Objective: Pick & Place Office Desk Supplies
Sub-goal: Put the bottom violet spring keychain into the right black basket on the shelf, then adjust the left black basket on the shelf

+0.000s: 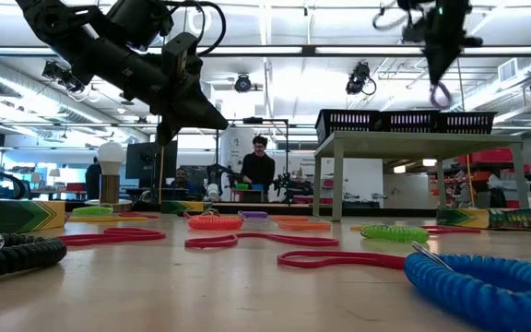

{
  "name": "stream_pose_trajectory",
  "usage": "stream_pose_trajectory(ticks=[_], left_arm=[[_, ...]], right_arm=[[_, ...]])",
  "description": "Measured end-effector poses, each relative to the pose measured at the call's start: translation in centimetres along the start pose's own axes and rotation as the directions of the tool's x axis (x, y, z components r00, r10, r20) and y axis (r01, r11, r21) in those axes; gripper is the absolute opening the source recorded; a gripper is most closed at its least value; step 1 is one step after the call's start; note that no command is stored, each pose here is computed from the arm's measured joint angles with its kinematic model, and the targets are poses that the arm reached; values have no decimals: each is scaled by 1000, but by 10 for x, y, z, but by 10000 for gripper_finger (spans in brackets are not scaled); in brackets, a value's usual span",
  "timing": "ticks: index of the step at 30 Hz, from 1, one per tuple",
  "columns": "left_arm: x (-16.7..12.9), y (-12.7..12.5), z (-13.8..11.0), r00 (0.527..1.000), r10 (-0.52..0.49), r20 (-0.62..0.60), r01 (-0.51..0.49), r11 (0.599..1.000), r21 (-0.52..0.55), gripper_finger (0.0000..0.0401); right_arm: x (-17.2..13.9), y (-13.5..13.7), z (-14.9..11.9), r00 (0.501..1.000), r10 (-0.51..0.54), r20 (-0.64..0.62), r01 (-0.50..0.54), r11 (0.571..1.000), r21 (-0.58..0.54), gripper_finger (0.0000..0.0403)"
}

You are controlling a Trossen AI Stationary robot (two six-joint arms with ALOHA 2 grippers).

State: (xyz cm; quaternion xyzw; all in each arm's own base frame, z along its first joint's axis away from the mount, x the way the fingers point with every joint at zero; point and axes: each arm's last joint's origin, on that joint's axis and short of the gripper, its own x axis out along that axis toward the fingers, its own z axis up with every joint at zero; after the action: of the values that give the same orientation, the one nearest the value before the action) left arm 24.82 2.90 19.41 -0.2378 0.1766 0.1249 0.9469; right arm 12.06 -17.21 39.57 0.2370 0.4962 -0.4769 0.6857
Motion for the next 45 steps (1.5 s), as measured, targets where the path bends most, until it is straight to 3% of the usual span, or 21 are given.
stream_pose_trajectory(ticks=[7, 15, 21, 29, 38, 42, 45], left_arm=[[0, 0, 1, 1000, -4, 8, 4, 1000, 0, 9], [0, -1, 1, 1000, -5, 10, 5, 1000, -1, 9], [0, 0, 1, 1000, -5, 10, 5, 1000, -1, 9], [0, -1, 1, 1000, -5, 10, 5, 1000, -1, 9], [0, -1, 2, 1000, -11, 21, 11, 1000, -1, 9], [0, -3, 5, 998, -27, 51, 27, 1000, -2, 9], [-1, -5, 9, 995, -48, 93, 48, 999, -3, 9]], right_arm=[[21, -1, 6, 1000, 18, -13, -18, 1000, 17, 2], [21, 1, 6, 999, -54, -6, 54, 991, 125, 2], [30, 4, 10, 992, -115, -53, 125, 959, 253, 2], [43, 6, 17, 980, -180, -79, 195, 937, 290, 4], [47, 6, 19, 975, -203, -89, 220, 931, 290, 88], [39, 6, 17, 982, -169, -86, 184, 957, 226, 124], [28, 7, 11, 988, -137, -71, 146, 978, 151, 126]])
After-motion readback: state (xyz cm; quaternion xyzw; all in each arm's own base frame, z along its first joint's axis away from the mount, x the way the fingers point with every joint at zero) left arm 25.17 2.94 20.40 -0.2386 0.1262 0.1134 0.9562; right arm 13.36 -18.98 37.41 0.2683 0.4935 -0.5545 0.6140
